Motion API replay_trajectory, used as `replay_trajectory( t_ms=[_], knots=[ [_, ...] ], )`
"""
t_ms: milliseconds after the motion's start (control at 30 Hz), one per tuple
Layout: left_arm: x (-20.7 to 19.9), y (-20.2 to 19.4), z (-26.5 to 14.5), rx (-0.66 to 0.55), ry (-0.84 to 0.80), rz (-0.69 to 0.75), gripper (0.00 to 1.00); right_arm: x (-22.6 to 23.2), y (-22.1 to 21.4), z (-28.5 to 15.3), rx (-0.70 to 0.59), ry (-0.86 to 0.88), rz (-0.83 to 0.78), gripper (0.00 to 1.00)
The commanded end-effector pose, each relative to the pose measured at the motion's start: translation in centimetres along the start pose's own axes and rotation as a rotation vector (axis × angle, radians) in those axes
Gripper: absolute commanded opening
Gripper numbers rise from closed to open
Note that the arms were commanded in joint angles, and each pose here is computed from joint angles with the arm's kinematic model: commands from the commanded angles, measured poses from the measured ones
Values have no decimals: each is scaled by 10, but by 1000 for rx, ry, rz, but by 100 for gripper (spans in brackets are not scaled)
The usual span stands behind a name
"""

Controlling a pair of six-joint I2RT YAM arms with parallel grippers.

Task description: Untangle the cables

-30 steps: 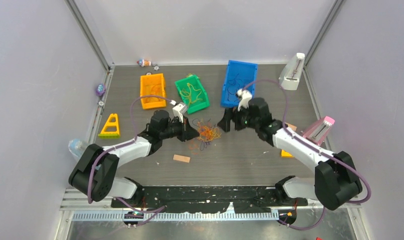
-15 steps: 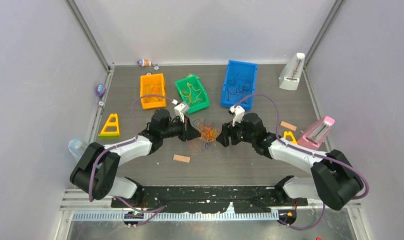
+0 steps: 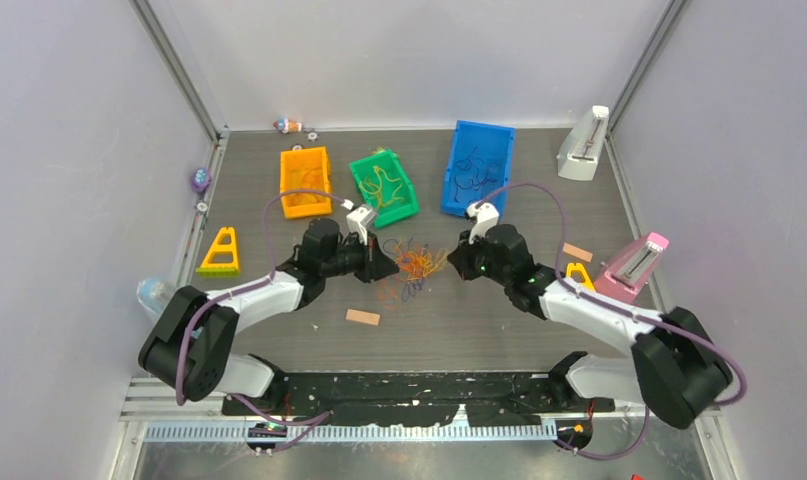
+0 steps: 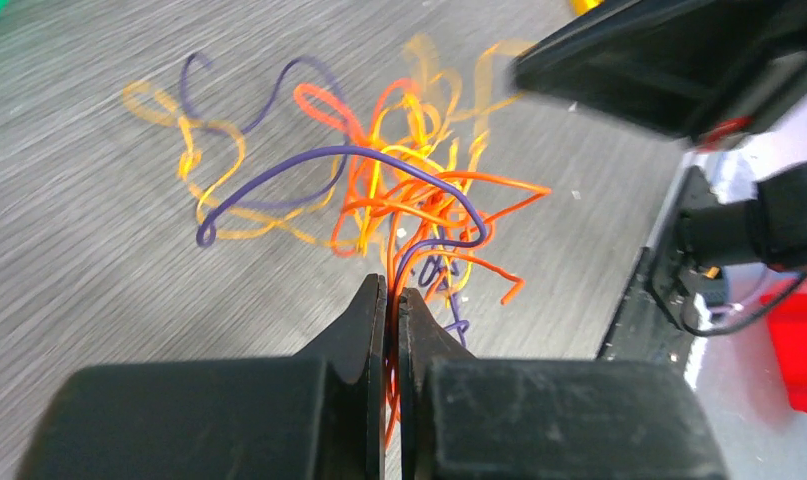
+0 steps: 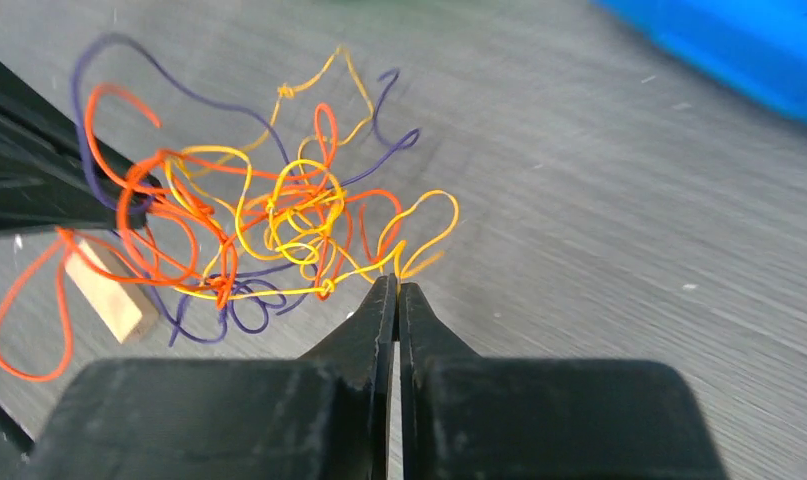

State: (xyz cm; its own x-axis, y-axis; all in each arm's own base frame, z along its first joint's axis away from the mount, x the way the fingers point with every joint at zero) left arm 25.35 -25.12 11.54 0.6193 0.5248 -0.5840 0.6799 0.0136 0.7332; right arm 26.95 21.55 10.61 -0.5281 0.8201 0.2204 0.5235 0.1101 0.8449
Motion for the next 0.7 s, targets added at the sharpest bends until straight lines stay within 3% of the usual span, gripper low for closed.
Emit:
replay_trajectory(
  t_ms=[0, 100, 167, 300, 533, 667],
  knots=[
    [22, 20, -10, -60, 199, 32, 0, -35, 46, -36, -202, -278, 66, 5],
    [51, 22, -26, -90, 404, 1, 0, -65, 60, -72, -294, -502, 149, 5],
    [65, 22, -38, -118, 493, -29, 0, -98, 50, -105, -297, -760, 203, 5],
    [83, 23, -59, -167, 618, -66, 0, -124, 46, -149, -364, -989, 317, 5],
    [106, 21, -90, -213, 861, -107, 0, -134, 54, -201, -518, -1120, 434, 5],
    [107, 24, -94, -231, 879, -107, 1, -131, 66, -214, -551, -1094, 419, 5]
  ],
)
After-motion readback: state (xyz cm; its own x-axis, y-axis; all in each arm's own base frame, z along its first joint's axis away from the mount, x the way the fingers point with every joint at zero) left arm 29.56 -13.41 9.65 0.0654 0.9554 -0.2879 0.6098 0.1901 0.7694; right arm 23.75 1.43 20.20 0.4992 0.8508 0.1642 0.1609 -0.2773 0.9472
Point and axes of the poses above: each gripper's point midway between its finger pads, its own z axis out along the fingers, its own x axis along the line the jaws close on, y = z × x, the point moved 2 cm from there along -z, back along the fingers, and after that the axes turned 3 degrees about -z, right-handed, at the moved point
